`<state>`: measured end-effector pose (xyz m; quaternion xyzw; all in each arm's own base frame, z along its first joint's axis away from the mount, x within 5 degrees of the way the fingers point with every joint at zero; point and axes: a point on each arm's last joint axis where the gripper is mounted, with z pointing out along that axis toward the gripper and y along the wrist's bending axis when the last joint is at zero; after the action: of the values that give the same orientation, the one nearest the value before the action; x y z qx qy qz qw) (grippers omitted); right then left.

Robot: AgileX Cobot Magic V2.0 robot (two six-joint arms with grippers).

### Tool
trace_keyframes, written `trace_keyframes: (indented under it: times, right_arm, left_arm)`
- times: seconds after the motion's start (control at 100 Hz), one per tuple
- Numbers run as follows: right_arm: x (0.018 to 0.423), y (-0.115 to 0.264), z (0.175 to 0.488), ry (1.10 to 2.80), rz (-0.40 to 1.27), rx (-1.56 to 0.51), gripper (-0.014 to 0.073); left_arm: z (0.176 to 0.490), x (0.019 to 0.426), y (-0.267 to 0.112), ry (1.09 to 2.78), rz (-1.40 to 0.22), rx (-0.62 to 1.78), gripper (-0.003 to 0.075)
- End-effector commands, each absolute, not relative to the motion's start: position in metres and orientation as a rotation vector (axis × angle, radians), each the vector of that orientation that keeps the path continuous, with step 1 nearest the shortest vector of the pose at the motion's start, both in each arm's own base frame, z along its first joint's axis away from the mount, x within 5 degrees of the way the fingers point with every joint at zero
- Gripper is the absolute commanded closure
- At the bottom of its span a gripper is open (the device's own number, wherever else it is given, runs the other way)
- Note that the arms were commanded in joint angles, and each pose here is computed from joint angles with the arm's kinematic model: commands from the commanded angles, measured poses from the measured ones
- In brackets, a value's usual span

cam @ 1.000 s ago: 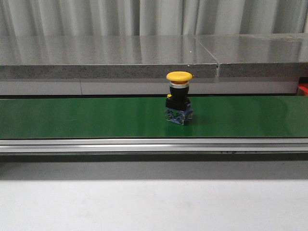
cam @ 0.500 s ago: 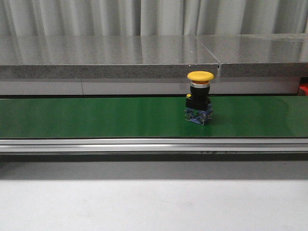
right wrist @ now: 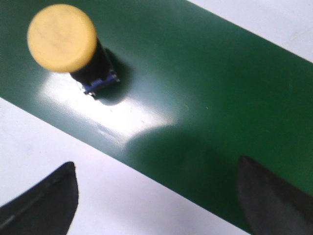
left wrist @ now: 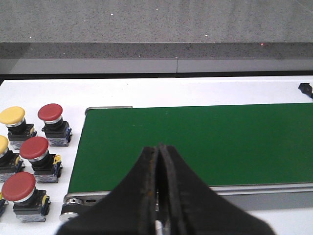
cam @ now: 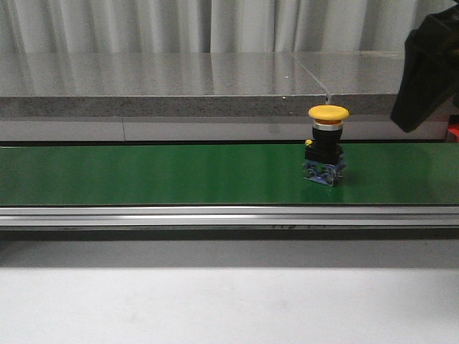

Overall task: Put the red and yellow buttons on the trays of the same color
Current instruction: 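Grasp the yellow button on the conveyor with the right gripper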

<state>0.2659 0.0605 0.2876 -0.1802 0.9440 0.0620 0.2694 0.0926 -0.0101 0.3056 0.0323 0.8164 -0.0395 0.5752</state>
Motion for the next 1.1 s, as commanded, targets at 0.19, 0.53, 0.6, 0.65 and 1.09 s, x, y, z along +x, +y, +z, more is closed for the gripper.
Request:
trace_keyframes:
  times: [0.19,0.53,0.6,0.65,1.09]
  right_arm:
    - [0.294,0.081,0.300,2.448,0.197,-0.521,-0.0050]
    - [0.325,0.091,0.281,2.481,0.201,-0.528,-0.0043]
    - [0.327,0.091,0.278,2.491,0.202,-0.530,0.0014]
    - [0.327,0.092,0.277,2.495,0.202,-0.530,0.0099]
    - [0.313,0.067,0.298,2.538,0.178,-0.407,0.0422]
  left_arm:
    - [0.321,0.094,-0.011,1.810,-0.114,0.072,0.0739]
    - [0.321,0.094,-0.011,1.810,-0.114,0.072,0.0739]
    - [0.321,0.094,-0.011,1.810,-0.114,0.072,0.0739]
    - [0.321,0.094,-0.011,1.810,-0.114,0.072,0.0739]
    - [0.321,0.094,-0.011,1.810,-0.114,0.072,0.0739]
